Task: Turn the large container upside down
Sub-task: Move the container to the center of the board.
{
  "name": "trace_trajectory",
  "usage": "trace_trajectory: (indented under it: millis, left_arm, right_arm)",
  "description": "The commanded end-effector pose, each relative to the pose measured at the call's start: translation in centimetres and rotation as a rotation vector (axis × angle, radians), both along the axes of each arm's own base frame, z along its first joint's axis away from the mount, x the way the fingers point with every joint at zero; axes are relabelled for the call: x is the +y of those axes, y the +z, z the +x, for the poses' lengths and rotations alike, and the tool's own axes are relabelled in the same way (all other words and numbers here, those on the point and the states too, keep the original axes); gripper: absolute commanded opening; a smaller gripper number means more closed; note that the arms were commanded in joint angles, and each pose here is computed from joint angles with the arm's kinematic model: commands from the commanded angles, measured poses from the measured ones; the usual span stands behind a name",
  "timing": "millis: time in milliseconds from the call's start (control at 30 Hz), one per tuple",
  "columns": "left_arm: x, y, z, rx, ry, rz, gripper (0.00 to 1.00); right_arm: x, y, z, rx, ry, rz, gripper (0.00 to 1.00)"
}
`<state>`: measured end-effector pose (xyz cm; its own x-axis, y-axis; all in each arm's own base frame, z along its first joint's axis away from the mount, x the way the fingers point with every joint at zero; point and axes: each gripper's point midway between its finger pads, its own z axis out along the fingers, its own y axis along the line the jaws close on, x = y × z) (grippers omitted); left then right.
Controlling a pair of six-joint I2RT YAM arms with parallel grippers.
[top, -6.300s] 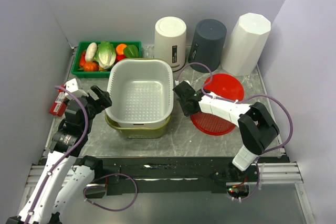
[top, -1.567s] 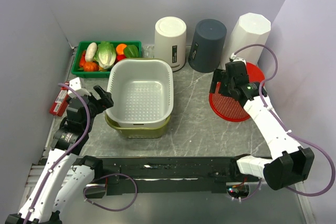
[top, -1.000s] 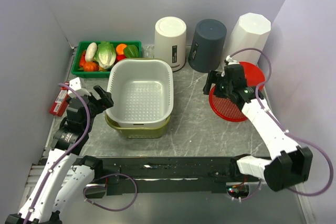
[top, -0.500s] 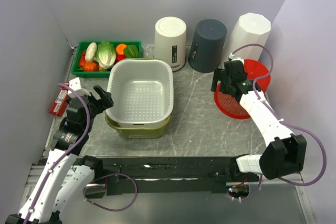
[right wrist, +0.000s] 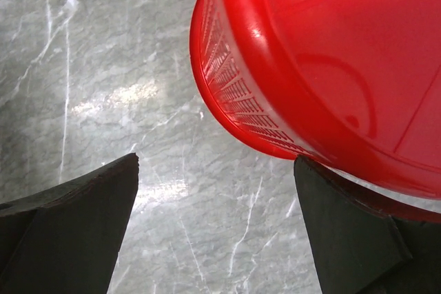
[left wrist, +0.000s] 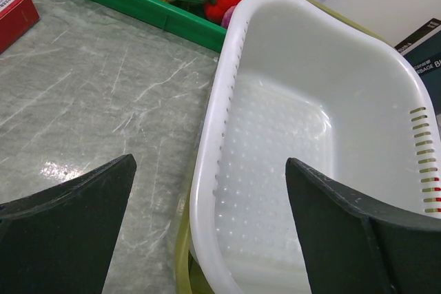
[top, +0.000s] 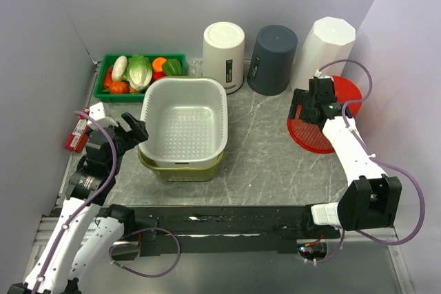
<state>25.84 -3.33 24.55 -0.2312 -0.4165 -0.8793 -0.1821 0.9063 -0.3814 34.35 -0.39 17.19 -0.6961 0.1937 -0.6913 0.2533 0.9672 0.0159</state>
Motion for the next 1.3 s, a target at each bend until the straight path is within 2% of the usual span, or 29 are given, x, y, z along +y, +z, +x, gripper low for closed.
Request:
trace_trajectory:
  millis: [0,267,433,500,800,967,1267]
  left_arm:
    - [0.0,1.0,0.3,-0.035,-0.002,-0.004,0.96]
    - [-0.1,0.9,0.4,-0.030,-0.007,-0.003,0.96]
    - [-0.2,0.7,0.5,-0.024,-0.012,-0.001,0.96]
    - [-0.2,0.6,0.5,-0.021,-0.012,0.000,0.96]
    - [-0.2,0.6,0.6,-0.021,-0.010,0.000,0.96]
    - [-0.3,0.6,0.6,-0.019,-0.013,0.001,0.96]
    - [-0.4,0.4,0.6,-0.015,-0.018,0.002,0.96]
  right_arm:
    - [-0.9,1.1,0.6,-0.027,-0.036,0.021,1.00]
    - [1.6,1.8,0.2,-0.066,0.056,0.149,1.00]
    - [5.4,4.4,-0.1,-0.180,0.197,0.317,0.99]
    - [5.8,4.8,-0.1,-0.197,0.209,0.332,1.00]
    - [2.2,3.0,1.9,-0.105,0.034,0.206,0.99]
    - [-0.4,2.3,1.7,-0.086,-0.119,0.122,1.00]
    - [-3.7,2.2,0.4,-0.088,-0.272,-0.001,1.00]
